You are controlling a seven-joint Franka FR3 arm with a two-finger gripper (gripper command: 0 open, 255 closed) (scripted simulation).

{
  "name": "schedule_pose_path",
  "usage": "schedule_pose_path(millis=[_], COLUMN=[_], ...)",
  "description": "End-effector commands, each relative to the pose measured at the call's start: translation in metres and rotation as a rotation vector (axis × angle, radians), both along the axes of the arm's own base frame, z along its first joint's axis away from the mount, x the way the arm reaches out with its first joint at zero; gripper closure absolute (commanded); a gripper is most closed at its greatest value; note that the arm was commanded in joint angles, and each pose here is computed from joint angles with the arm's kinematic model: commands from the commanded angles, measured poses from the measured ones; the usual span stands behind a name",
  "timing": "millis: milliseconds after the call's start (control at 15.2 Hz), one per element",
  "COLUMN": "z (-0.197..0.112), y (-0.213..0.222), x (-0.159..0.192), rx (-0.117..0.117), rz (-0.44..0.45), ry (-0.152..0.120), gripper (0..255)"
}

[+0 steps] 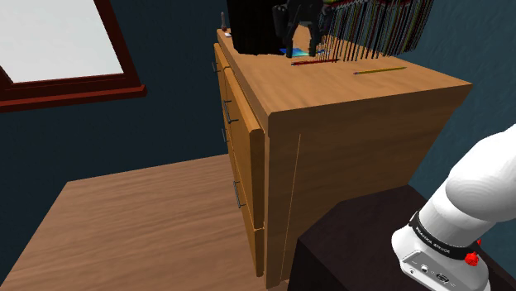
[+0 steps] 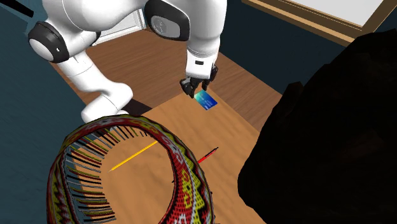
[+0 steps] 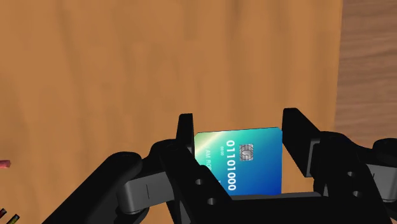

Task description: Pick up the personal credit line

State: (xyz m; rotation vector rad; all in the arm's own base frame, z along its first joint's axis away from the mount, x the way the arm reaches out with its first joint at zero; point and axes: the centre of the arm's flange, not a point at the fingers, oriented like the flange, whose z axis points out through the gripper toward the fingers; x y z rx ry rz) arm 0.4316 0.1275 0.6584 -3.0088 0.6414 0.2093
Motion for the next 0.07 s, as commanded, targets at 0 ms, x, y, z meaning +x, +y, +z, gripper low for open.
schedule_pose_path(millis=[0], z=[0.0023], y=[0.0001], x=[0.0002], rx=[0.0], rz=[0.0], ry=[0.001], gripper=[255])
